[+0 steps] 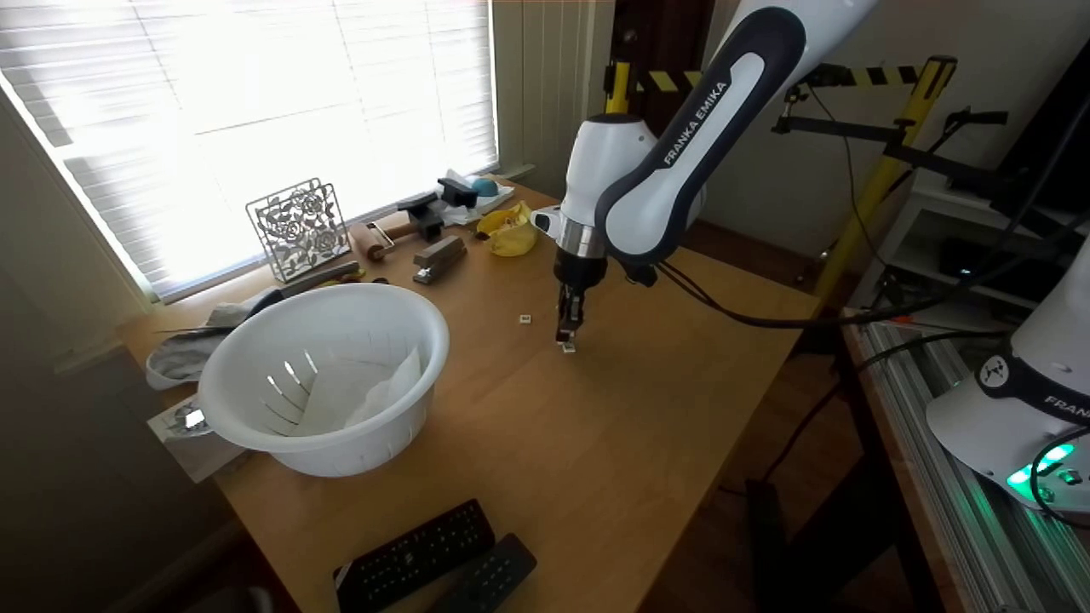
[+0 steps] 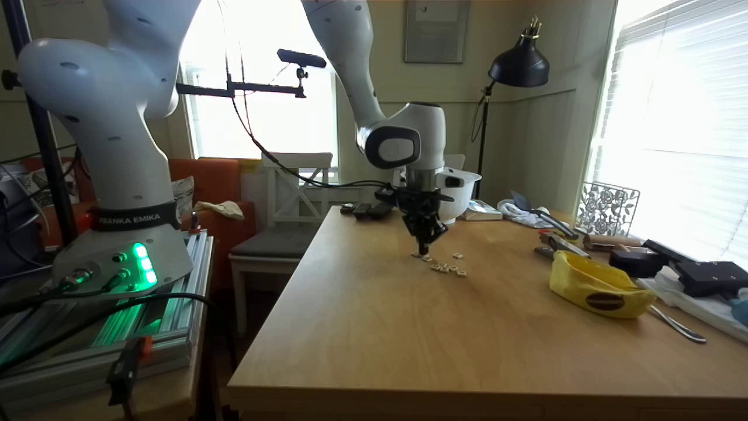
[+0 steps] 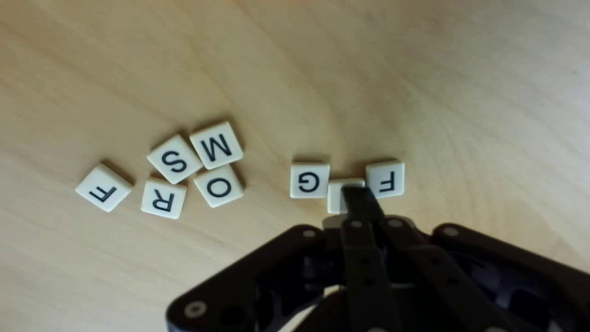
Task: Move the letters to the left
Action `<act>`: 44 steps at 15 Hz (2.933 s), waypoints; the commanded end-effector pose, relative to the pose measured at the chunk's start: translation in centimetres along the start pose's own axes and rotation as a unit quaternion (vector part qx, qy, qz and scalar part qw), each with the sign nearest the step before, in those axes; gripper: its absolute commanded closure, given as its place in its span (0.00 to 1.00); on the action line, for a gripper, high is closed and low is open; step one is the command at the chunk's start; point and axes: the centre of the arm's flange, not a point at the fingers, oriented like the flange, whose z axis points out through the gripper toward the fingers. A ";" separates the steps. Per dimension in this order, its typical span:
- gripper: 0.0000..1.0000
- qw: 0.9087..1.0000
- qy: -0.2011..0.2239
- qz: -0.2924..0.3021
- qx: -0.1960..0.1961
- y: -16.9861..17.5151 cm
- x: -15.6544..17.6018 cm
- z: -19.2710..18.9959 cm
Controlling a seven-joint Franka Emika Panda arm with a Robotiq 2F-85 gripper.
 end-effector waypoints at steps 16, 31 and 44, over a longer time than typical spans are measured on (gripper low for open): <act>1.00 0.999 -0.031 0.001 -0.008 -0.4 -0.8 0.3; 1.00 1.000 0.012 0.029 -0.001 0.6 -0.2 -1.7; 1.00 0.999 -0.025 0.017 -0.033 2.0 -0.9 -1.7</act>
